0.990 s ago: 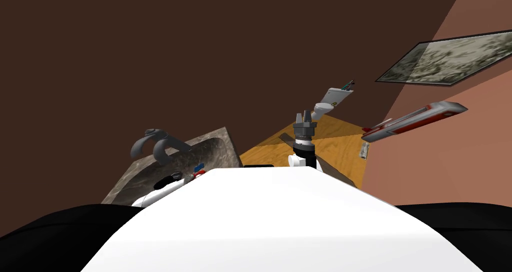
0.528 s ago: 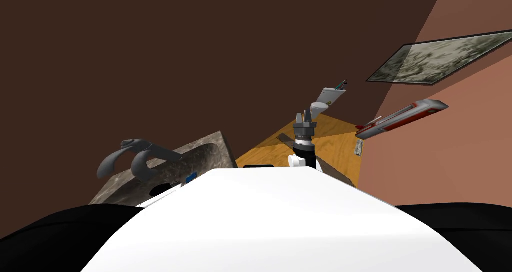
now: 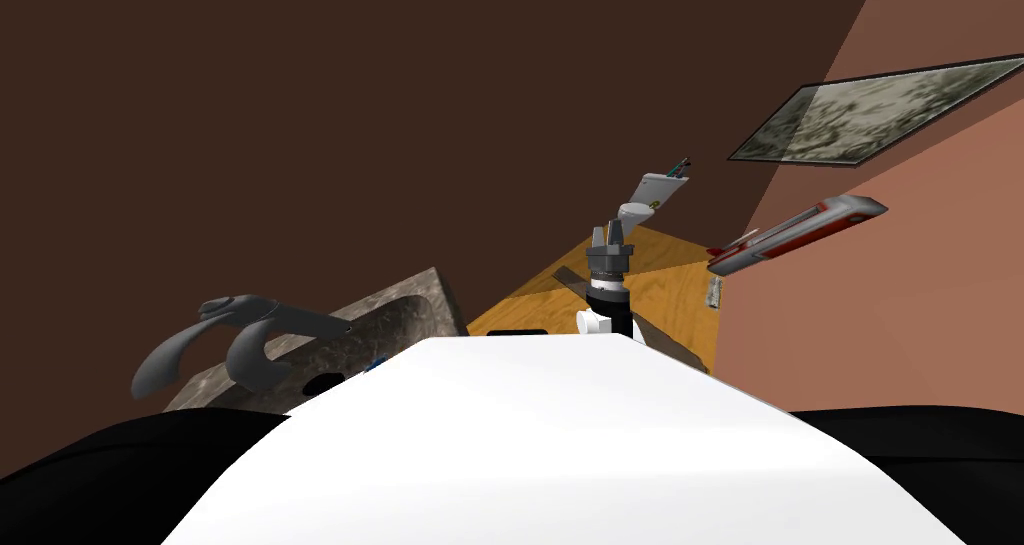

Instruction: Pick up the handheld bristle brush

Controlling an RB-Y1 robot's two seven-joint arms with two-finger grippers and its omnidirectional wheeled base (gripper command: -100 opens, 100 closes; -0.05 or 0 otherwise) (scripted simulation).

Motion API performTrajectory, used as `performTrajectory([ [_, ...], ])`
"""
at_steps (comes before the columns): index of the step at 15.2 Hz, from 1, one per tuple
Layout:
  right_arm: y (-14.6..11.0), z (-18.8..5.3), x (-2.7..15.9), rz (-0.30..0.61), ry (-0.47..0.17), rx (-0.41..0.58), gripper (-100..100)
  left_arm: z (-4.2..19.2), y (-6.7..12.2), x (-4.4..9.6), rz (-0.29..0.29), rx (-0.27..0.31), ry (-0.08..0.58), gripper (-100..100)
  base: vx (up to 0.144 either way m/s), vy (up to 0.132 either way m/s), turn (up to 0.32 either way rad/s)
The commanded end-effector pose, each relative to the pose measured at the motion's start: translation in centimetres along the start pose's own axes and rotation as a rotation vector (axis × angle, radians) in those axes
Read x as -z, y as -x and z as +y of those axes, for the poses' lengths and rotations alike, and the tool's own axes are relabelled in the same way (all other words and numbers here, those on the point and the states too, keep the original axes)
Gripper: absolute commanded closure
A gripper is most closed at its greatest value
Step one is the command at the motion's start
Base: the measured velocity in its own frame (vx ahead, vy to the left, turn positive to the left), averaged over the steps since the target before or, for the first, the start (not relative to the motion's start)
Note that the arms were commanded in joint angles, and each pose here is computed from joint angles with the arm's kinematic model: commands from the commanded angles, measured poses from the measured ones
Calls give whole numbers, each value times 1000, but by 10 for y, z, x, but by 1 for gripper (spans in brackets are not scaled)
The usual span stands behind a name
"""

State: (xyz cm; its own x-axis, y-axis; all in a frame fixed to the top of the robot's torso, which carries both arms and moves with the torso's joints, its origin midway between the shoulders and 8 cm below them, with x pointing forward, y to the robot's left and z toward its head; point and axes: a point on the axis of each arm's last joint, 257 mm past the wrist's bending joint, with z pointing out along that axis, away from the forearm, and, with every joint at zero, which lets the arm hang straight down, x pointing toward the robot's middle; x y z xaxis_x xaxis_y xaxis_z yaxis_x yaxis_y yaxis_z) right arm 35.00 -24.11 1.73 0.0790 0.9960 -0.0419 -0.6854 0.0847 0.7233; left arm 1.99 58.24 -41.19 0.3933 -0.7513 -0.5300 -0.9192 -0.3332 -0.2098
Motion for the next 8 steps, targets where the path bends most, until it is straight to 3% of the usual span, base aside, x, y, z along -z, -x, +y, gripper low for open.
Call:
performTrajectory([
  [1,0,0,0,0,0,0,0,-1,-3,-7,2,0,-5,-100,-10,37,20],
  [4,0,0,0,0,0,0,0,-1,-8,-15,4,-1,-8,-100,-16,39,14],
  [5,0,0,0,0,0,0,0,0,-7,-11,4,-1,-5,-100,-8,14,1],
  [6,0,0,0,0,0,0,0,-1,-8,-12,5,0,-6,100,0,0,0],
  [8,0,0,0,0,0,0,0,1,-8,-12,5,1,-2,100,-3,-2,13],
])
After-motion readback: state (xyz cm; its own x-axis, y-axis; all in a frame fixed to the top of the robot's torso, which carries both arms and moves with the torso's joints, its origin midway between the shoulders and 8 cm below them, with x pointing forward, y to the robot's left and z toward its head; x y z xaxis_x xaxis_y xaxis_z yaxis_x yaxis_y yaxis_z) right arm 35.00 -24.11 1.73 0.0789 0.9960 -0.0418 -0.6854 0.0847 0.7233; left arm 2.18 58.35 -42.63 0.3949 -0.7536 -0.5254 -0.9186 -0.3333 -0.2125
